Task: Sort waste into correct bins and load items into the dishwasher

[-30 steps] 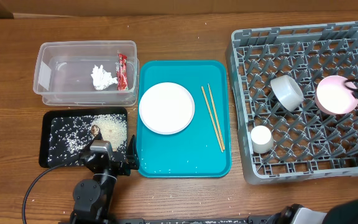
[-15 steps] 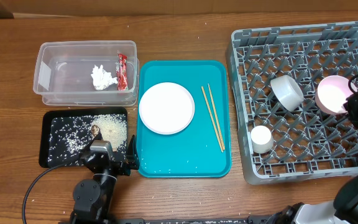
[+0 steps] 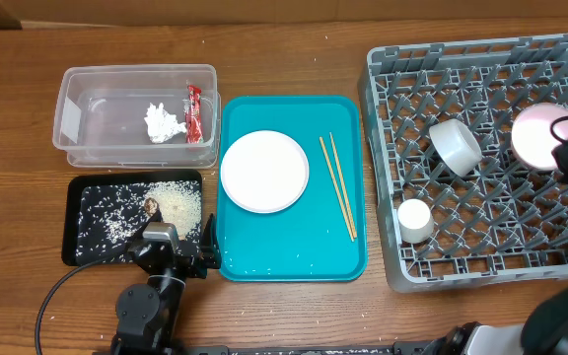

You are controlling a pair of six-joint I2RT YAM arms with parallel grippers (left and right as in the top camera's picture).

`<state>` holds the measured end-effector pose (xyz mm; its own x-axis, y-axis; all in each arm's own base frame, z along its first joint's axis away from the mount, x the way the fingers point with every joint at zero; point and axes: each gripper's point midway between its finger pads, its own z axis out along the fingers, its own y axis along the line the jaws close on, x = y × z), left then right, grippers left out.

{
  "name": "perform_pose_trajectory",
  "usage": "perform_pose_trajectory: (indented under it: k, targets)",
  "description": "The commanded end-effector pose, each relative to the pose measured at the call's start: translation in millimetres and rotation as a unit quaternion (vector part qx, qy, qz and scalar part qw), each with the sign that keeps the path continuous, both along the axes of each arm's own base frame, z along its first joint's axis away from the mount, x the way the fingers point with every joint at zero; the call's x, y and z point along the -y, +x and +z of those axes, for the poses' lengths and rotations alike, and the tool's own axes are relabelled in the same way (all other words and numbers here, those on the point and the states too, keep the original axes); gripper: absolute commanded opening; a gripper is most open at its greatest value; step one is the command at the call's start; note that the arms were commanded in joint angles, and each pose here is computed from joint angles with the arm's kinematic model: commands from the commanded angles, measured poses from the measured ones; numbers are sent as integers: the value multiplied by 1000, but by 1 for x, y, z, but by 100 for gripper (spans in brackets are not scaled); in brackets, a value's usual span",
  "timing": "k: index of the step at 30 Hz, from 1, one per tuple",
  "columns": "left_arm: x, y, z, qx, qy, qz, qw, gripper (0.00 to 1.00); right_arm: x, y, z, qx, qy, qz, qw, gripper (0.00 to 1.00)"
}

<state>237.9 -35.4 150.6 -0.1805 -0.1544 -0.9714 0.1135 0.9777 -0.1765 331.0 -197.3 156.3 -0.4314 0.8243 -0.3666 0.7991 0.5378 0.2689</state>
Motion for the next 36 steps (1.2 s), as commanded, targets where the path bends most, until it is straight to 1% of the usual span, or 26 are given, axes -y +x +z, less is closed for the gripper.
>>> perform_pose_trajectory:
  k: [1, 3, 6, 8, 11, 15, 19, 27, 31, 36]
  targets:
    - [0, 0, 1, 5, -6, 0, 1000, 100, -32, 23, 67, 73, -109, 101, 986, 4]
    - [0, 0, 1, 5, -6, 0, 1000, 100, -33, 27, 84, 66, -181, 102, 976, 4]
    - [0, 0, 1, 5, -6, 0, 1000, 100, -22, 14, 94, 1, -291, 42, 956, 4]
    - [0, 0, 1, 5, -6, 0, 1000, 100, -17, 6, 94, -33, -338, 6, 941, 4]
    - [0, 0, 1, 5, -6, 0, 1000, 100, -16, 5, 81, -85, -384, -1, 919, 4]
    - [0, 0, 1, 5, -6, 0, 1000, 100, -9, 2, 59, -150, -421, -6, 894, 4]
    - [0, 0, 1, 5, -6, 0, 1000, 100, -17, 9, 40, -178, -425, 19, 887, 4]
    - [0, 0, 1, 5, -6, 0, 1000, 100, -38, 22, 28, -204, -461, 51, 862, 4]
    - [0, 0, 1, 5, -6, 0, 1000, 100, -52, 30, 20, -210, -470, 74, 854, 4]
    - [0, 0, 1, 5, -6, 0, 1000, 100, -62, 32, 27, -212, -500, 81, 836, 4]
